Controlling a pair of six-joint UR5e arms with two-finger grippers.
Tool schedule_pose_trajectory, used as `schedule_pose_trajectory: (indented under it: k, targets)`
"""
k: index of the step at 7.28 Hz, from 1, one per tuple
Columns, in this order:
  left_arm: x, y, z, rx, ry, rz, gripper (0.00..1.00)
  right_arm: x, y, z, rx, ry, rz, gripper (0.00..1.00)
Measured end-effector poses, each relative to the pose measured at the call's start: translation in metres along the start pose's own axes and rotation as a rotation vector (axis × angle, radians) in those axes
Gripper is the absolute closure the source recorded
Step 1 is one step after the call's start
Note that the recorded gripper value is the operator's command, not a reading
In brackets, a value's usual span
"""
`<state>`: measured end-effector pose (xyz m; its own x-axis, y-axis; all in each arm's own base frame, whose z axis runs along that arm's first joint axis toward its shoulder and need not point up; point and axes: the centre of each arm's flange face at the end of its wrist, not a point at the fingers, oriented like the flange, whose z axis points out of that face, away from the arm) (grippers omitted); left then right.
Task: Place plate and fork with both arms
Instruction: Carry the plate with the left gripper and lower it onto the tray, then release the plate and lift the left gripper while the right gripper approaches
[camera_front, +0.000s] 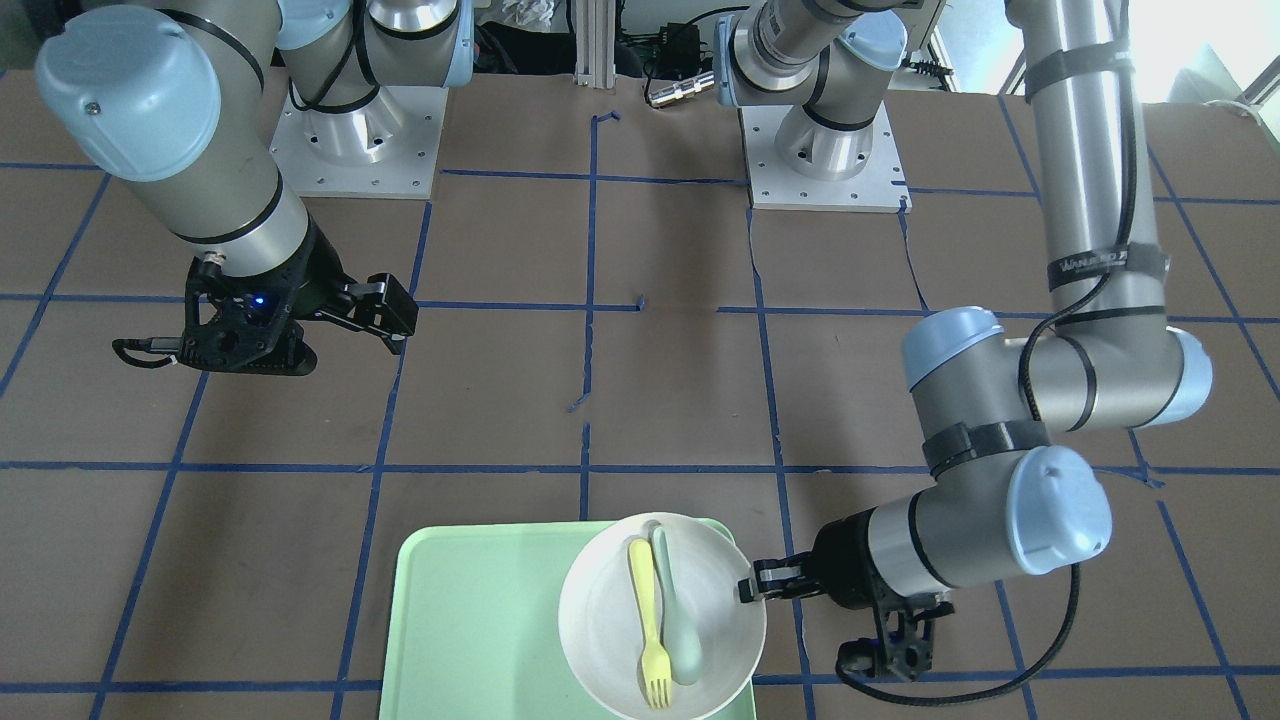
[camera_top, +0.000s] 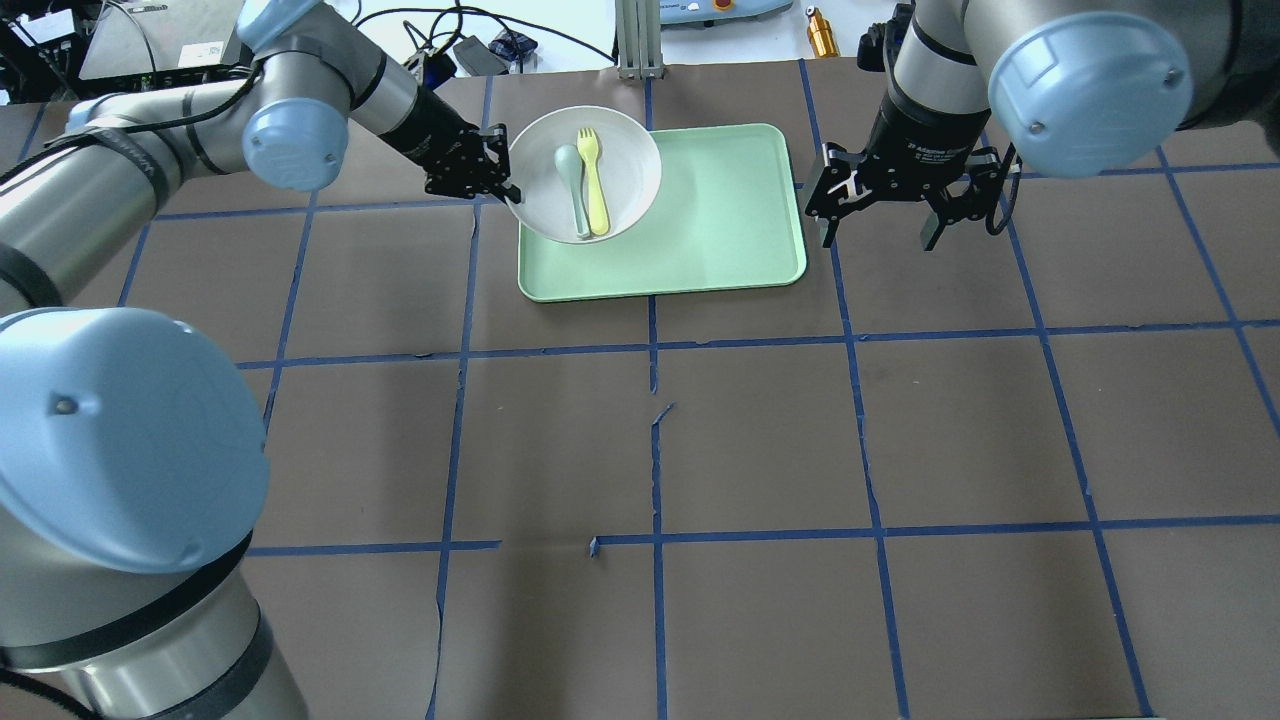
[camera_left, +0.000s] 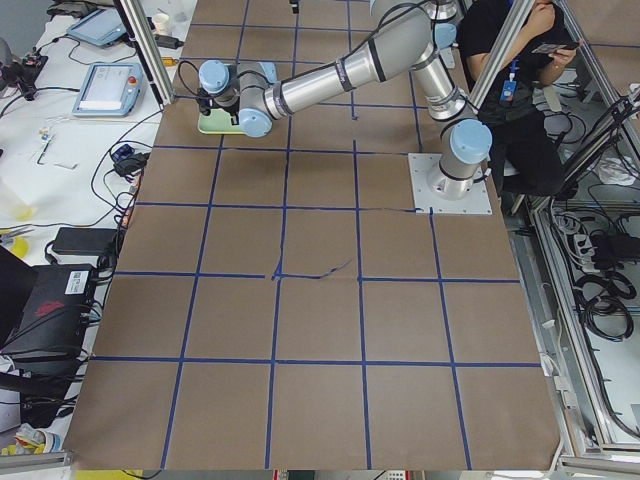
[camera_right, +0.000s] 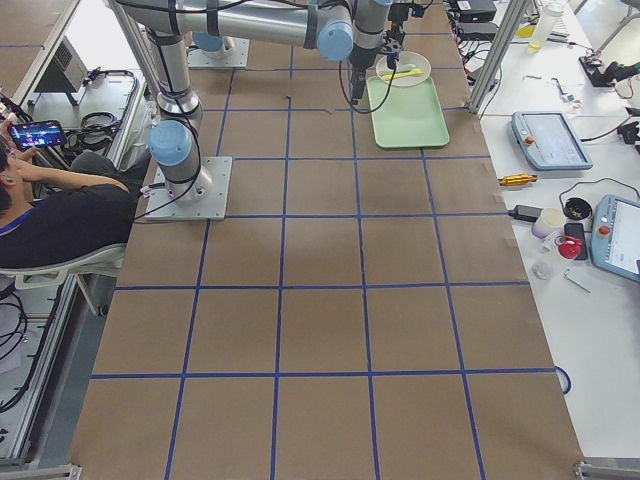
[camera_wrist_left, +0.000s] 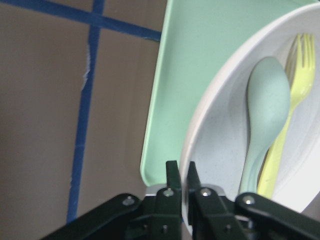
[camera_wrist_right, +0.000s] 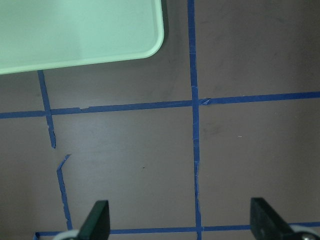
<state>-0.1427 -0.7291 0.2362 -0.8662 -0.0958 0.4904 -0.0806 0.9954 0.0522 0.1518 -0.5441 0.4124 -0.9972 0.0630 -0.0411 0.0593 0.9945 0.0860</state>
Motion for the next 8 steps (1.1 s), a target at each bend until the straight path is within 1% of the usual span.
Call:
schedule_pose_trajectory:
  k: [1, 3, 4, 5, 7, 8]
  targets:
    - [0.017, -0.006, 0.028, -0.02, -0.006, 0.048, 1.0, 0.0, 0.0, 0.0, 0.0, 0.0, 0.002, 0.0]
    - [0.036, -0.005, 0.067, -0.058, -0.013, 0.092, 1.0, 0.0, 0.0, 0.0, -0.001, -0.001, 0.003, 0.0]
    - [0.041, -0.002, 0.079, -0.072, -0.018, 0.099, 0.67, 0.0, 0.0, 0.0, 0.0, -0.001, 0.004, 0.0]
    - [0.046, 0.0, 0.087, -0.079, -0.022, 0.103, 0.27, 0.0, 0.0, 0.0, 0.001, -0.002, 0.005, 0.0]
    - [0.048, -0.001, 0.095, -0.059, -0.022, 0.12, 0.0, -0.001, -0.003, 0.0, 0.01, -0.004, 0.001, 0.0]
    - [0.049, -0.003, 0.095, -0.038, -0.021, 0.132, 0.0, -0.001, -0.009, 0.0, 0.035, -0.006, -0.007, 0.0]
